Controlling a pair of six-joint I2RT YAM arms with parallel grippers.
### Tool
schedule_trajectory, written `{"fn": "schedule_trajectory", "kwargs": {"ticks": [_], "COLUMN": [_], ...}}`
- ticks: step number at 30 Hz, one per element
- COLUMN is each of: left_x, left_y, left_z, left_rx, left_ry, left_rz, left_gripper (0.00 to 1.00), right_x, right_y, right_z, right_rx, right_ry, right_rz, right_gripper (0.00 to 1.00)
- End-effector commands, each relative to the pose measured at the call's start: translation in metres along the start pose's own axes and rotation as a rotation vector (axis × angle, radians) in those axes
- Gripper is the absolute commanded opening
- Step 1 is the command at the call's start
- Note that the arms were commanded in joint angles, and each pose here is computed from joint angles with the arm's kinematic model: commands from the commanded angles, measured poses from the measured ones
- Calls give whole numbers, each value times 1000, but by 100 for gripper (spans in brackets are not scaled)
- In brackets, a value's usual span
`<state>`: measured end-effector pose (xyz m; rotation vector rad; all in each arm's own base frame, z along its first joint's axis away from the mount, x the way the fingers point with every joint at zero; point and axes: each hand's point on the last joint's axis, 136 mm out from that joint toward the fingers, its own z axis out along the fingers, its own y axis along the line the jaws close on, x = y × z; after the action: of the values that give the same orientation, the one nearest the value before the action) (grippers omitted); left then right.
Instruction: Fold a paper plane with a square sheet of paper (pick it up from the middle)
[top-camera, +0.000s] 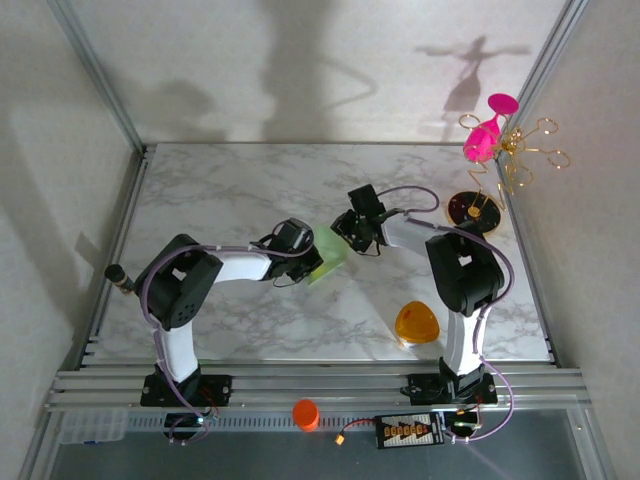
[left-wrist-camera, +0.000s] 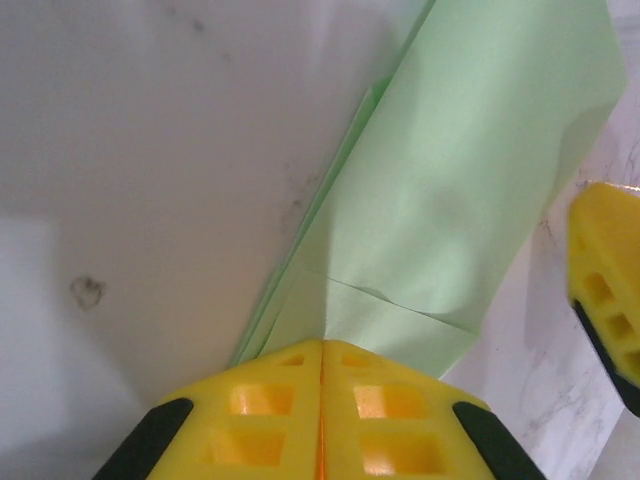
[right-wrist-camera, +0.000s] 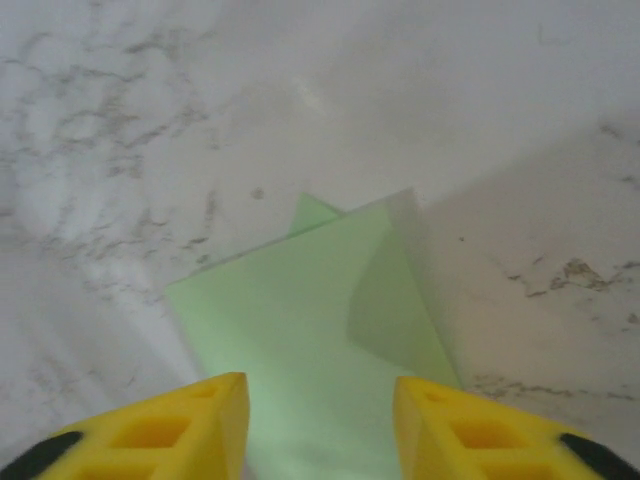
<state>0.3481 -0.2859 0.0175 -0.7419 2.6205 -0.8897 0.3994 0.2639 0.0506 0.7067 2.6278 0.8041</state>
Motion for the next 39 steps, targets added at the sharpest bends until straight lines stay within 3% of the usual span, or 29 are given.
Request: {"fn": "schedule_trajectory", "kwargs": {"ticks": [1,9,14,24,32,39], "left_x": [-5,-3,-2,0,-4,5], "left_y": [14,16,17,14,-31,-6], "left_z": [4,4,4,-1,-28,-27], "left_rx": [-65,-71,-70,-32,82,30], "left_ry": [10,33,36,47,25,13], "left_rz": [39,55,55,42,81,3], "left_gripper": [8,7,7,5,10,9], "right_x": [-4,23,43,53,57,60], "right_y": [1,-35,-37,-37,-34,-35], "right_z": [-22,-39,-35,-17,-13,-13], "right_rx": [-40,-61,-91,-42,-42,-38], "right_ry": [6,146,231,260,275,283], "right_rz": [-24,-34,10,2,-16,-17], "right_gripper": [51,53,45,38,38,38]}}
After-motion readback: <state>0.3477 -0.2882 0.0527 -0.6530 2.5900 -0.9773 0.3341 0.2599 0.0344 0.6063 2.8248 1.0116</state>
